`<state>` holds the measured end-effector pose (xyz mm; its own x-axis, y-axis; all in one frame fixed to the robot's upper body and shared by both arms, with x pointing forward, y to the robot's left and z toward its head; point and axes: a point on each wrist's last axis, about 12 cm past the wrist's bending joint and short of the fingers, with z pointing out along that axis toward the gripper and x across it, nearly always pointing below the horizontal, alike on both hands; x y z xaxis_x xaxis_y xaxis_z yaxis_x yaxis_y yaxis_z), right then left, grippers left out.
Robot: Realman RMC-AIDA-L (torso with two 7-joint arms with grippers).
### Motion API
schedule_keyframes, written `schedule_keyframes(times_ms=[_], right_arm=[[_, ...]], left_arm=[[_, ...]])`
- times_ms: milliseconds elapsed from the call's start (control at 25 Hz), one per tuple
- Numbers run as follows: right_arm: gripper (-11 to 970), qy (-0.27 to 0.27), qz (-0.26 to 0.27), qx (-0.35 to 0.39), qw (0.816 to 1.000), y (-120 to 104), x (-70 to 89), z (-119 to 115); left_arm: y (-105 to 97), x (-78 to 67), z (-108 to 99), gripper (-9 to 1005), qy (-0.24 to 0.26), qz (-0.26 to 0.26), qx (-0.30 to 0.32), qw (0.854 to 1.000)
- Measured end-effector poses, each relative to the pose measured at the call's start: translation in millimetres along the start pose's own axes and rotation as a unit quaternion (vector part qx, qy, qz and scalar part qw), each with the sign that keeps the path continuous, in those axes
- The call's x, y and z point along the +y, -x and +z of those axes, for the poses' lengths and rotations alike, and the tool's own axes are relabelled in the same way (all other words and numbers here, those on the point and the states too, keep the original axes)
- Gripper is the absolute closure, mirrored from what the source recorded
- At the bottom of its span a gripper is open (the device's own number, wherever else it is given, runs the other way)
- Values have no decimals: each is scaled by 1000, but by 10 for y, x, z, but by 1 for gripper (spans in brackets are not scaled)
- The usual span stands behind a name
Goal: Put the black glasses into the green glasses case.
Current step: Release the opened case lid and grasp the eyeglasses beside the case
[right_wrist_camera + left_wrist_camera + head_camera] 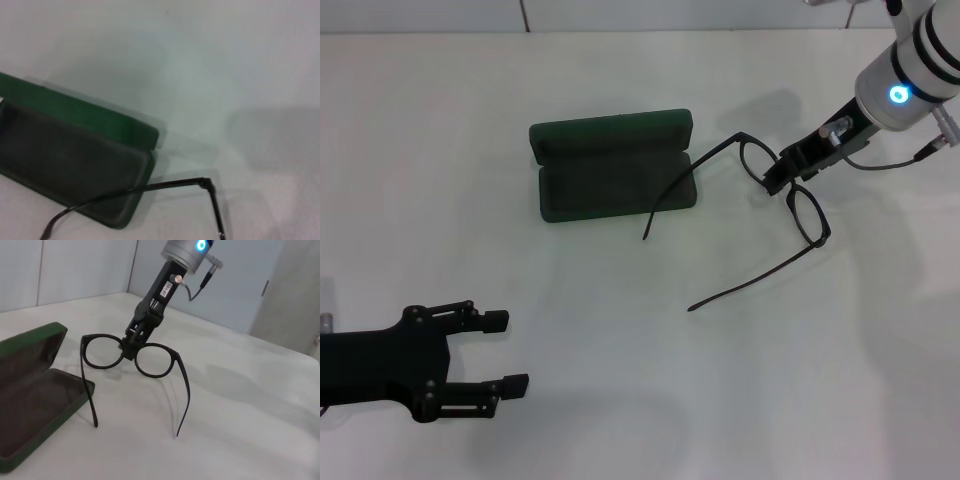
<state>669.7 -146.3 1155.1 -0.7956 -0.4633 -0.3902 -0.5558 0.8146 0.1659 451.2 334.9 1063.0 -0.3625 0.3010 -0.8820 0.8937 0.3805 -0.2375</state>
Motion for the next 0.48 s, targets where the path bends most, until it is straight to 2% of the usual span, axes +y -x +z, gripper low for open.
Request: schedule_keyframes(times_ms=[80,200,480], right_arm=[[353,0,1,-1,1000,-5,-4,4],[564,-1,-1,2,1000,-16,-4,12],[717,-3,-8,11,1000,-34,11,23]], left_arm=[[-2,-1,-1,163,0,2,0,1000],[0,0,-2,165,1,4,0,1000],[15,12,3,165,0,6,-1,1000]])
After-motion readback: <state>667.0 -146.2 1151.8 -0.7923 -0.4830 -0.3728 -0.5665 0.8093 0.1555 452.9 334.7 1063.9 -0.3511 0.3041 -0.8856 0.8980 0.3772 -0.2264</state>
